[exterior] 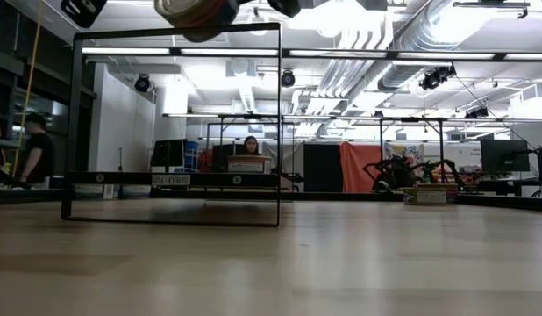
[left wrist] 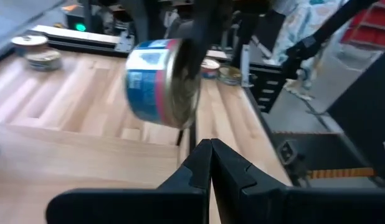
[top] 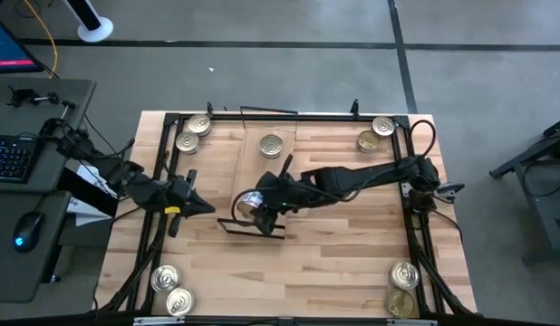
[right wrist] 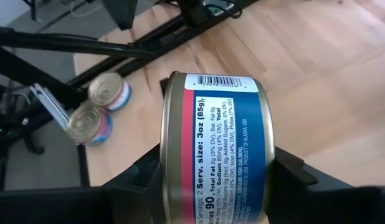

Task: Stack canned seafood by type on shelf
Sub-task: Put the blue pink tuna can on the shelf

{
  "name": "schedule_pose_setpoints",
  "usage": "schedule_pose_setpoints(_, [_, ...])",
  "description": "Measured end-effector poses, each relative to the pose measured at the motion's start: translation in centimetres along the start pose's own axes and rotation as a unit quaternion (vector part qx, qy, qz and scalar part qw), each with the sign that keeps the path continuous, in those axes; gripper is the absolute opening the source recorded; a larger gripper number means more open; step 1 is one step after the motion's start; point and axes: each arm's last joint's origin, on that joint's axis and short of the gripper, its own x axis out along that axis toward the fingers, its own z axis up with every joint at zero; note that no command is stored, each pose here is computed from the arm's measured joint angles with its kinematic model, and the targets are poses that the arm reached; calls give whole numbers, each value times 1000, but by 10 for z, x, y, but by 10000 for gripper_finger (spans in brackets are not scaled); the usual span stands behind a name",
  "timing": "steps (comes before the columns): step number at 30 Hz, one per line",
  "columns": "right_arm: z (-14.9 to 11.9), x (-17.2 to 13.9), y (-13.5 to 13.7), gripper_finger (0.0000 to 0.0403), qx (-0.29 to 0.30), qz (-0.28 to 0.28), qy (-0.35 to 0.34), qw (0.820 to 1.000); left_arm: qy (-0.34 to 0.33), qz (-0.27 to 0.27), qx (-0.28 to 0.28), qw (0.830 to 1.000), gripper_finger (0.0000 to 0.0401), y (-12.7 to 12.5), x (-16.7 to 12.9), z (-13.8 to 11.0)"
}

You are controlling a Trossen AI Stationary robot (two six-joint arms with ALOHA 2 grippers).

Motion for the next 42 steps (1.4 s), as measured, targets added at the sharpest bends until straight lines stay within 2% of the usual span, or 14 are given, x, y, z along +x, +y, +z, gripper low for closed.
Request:
schedule_pose_setpoints(3, [8, 0, -16, 169, -7, -28, 6, 1000, -4, 40, -2, 999, 0, 5, 4, 1])
schedule_pose_setpoints(6, [8, 6, -47, 169, -22, -74, 63, 995, 1, 71, -6, 997, 0, 10, 12, 1])
schedule_pose_setpoints(9, [6, 16, -79, 169, -41, -93, 114, 988, 7, 96, -24, 995, 0, 16, 22, 1])
schedule_pose_setpoints(12, [5, 21, -112, 169, -49, -64, 134, 988, 7, 116, -48, 992, 0, 22, 35, 2])
schedule_pose_setpoints(16, [-1, 17, -154, 169, -22, -17, 92, 995, -15, 128, -86, 988, 0, 31, 53, 8])
schedule_pose_setpoints(19, [-6, 16, -184, 169, 30, 28, 31, 999, -39, 131, -101, 985, 0, 35, 61, 13])
schedule_pose_setpoints(22, [-18, 23, -207, 169, 100, 78, -18, 992, -53, 143, -121, 981, 0, 41, 65, 16])
schedule_pose_setpoints(28, [-45, 40, -223, 169, 217, 137, -68, 964, -30, 192, -135, 972, 0, 58, 65, 11])
schedule_pose_setpoints(32, [-61, 45, -232, 169, 280, 92, -91, 951, -9, 242, -152, 958, 0, 76, 62, 7])
schedule_pose_setpoints(35, [-62, 45, -236, 169, 317, 79, -109, 939, 1, 271, -164, 949, 0, 87, 59, 5])
schedule_pose_setpoints(39, [-62, 47, -238, 168, 355, 60, -126, 924, 4, 286, -158, 945, 0, 97, 57, 6])
schedule_pose_setpoints(42, [-67, 55, -240, 169, 383, 55, -114, 915, 9, 277, -159, 948, 0, 102, 56, 6])
